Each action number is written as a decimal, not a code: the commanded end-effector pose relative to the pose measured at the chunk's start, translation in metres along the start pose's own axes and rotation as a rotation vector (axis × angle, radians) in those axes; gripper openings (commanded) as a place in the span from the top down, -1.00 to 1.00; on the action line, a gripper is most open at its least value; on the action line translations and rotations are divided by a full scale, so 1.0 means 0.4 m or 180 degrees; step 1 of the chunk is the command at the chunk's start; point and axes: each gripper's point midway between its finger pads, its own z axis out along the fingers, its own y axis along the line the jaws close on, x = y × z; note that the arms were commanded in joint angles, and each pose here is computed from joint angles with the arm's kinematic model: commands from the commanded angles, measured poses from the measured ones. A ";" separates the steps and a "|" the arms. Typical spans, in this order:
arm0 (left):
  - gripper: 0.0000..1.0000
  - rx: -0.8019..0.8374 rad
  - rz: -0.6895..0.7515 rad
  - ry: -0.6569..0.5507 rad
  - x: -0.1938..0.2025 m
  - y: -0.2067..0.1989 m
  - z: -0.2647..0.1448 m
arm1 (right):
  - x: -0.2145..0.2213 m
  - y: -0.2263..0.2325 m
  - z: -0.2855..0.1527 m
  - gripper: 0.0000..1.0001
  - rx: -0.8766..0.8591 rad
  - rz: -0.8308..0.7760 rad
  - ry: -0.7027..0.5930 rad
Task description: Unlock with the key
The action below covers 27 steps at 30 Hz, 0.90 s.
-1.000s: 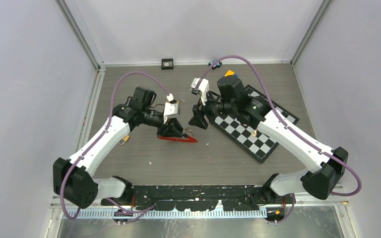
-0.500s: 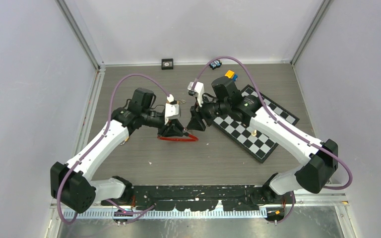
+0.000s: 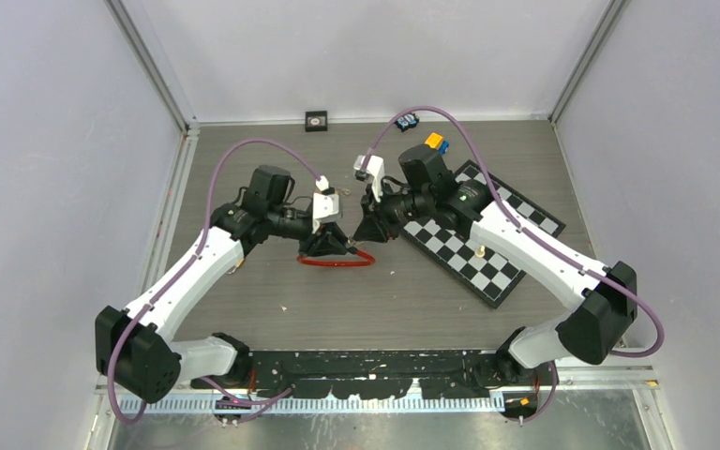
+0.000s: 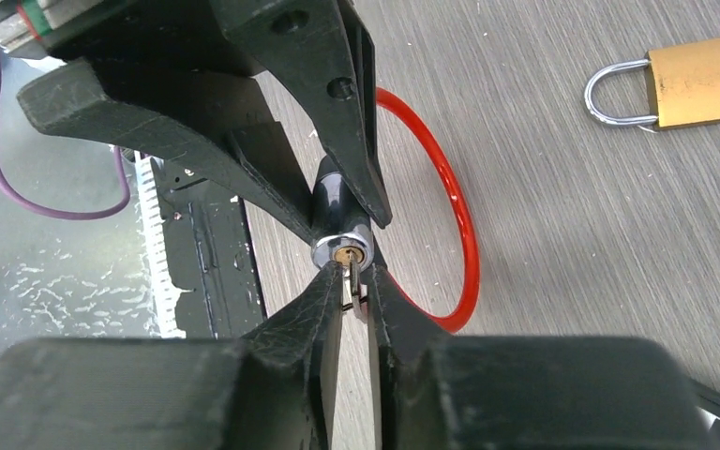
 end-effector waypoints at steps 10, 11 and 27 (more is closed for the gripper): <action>1.00 -0.0685 0.0150 0.0214 -0.051 0.100 -0.013 | -0.053 -0.120 -0.004 0.99 0.0214 0.1216 -0.0383; 1.00 -0.0711 0.0161 0.0246 -0.052 0.102 -0.010 | -0.055 -0.122 -0.004 0.99 0.0207 0.1314 -0.0396; 1.00 -0.1766 0.0253 0.0616 -0.124 0.188 -0.051 | -0.035 -0.158 -0.013 0.97 0.0115 0.3104 -0.0697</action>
